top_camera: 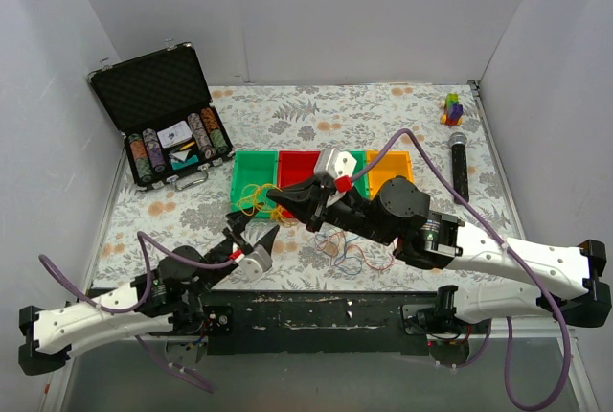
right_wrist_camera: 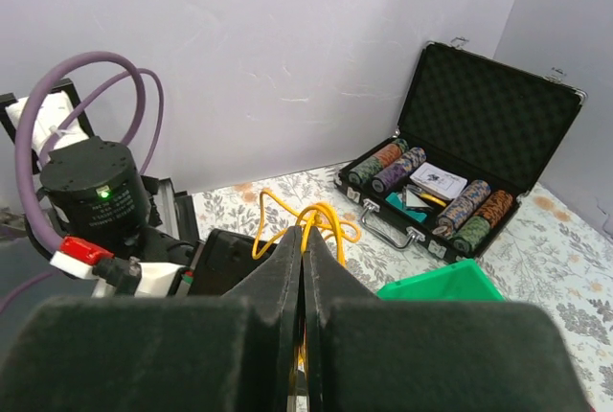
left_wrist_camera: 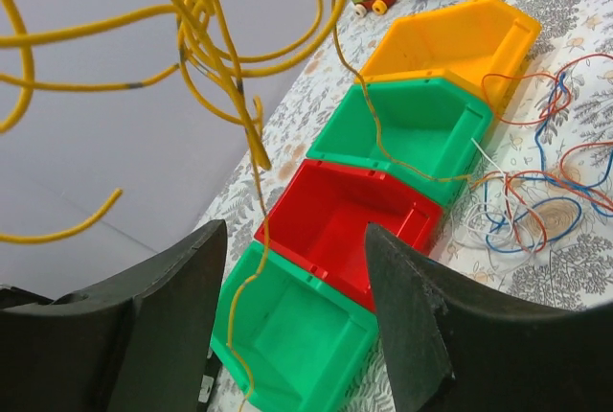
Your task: Untangle the cables
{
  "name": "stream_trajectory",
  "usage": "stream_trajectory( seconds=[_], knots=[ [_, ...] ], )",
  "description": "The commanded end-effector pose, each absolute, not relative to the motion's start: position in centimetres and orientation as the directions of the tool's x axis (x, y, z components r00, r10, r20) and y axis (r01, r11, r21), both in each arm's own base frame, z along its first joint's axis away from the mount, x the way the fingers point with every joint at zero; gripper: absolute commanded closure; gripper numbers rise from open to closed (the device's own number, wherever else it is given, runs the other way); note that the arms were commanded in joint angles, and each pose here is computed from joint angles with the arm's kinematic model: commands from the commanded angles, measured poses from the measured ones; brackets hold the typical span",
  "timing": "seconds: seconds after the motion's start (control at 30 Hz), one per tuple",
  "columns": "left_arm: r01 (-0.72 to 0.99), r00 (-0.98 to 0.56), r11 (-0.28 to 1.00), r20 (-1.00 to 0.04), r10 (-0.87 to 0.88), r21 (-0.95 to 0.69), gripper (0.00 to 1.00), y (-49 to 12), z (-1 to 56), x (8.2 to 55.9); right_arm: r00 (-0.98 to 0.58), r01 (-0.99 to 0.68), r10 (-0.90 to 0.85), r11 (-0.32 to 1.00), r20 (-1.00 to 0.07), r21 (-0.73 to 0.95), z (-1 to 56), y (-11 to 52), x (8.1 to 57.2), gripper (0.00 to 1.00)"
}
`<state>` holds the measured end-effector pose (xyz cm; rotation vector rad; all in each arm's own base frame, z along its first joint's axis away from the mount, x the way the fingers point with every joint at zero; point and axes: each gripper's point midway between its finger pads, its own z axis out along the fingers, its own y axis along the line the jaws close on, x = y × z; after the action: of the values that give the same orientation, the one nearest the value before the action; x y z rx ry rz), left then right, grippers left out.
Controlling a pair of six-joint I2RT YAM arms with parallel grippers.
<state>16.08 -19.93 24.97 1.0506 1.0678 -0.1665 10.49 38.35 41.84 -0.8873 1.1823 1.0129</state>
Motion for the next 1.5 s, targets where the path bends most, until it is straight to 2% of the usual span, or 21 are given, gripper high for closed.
stream_trajectory(
  seconds=[0.0, 0.13, 0.23, 0.27, 0.37, 0.43, 0.67, 1.03, 1.13, 1.27, 1.47],
  knots=[
    [0.533, 0.557, 0.582, -0.773, 0.305, 0.614, 0.42, -20.8, 26.9, 16.6, 0.062, -0.964, 0.241, 0.266, -0.968, 0.005, 44.4, 37.9, 9.5, 0.99],
    [0.506, 0.572, 0.612, -0.768, 0.29, 0.608, 0.45, -20.9, 27.8, 16.9, 0.037, -0.969, 0.255, 0.245, -0.966, 0.027, 44.7, 37.6, 9.1, 0.99],
    [0.489, 0.577, 0.636, -0.768, 0.276, 0.596, 0.56, -20.8, 28.7, 17.1, 0.025, -0.971, 0.266, 0.237, -0.964, 0.04, 44.7, 37.3, 8.9, 0.99],
    [0.496, 0.576, 0.64, -0.774, 0.264, 0.587, 0.62, -21.0, 29.1, 17.1, 0.024, -0.97, 0.272, 0.237, -0.962, 0.043, 44.8, 37.1, 8.8, 0.99],
    [0.517, 0.565, 0.643, -0.789, 0.24, 0.565, 0.91, -21.3, 30.0, 17.0, 0.024, -0.967, 0.273, 0.25, -0.962, 0.047, 44.6, 37.0, 9.1, 0.99],
    [0.524, 0.558, 0.633, -0.791, 0.25, 0.569, 1.0, -21.3, 30.0, 16.9, 0.031, -0.962, 0.272, 0.268, -0.962, 0.044, 44.6, 36.8, 9.3, 0.99],
    [0.512, 0.521, 0.647, -0.803, 0.289, 0.565, 1.0, -19.9, 29.0, 17.2, 0.059, -0.936, 0.278, 0.348, -0.959, 0.043, 45.3, 34.9, 10.5, 0.99],
    [0.449, 0.461, 0.678, -0.801, 0.382, 0.582, 1.0, -17.8, 27.9, 18.3, 0.159, -0.811, 0.215, 0.586, -0.964, -0.003, 45.7, 29.6, 14.0, 0.99],
    [0.421, 0.408, 0.707, -0.815, 0.412, 0.568, 1.0, -16.6, 27.5, 18.8, 0.182, -0.732, 0.167, 0.682, -0.969, -0.019, 45.1, 27.3, 15.5, 0.99],
    [0.383, 0.34, 0.741, -0.83, 0.442, 0.551, 1.0, -14.0, 26.1, 19.2, 0.202, -0.535, 0.068, 0.843, -0.977, -0.052, 44.4, 22.5, 18.2, 0.99],
    [0.412, 0.223, 0.783, -0.885, 0.409, 0.466, 1.0, -11.8, 24.4, 18.5, 0.214, -0.302, 0.059, 0.953, -0.975, -0.009, 44.6, 15.7, 19.6, 0.99]
  ],
)
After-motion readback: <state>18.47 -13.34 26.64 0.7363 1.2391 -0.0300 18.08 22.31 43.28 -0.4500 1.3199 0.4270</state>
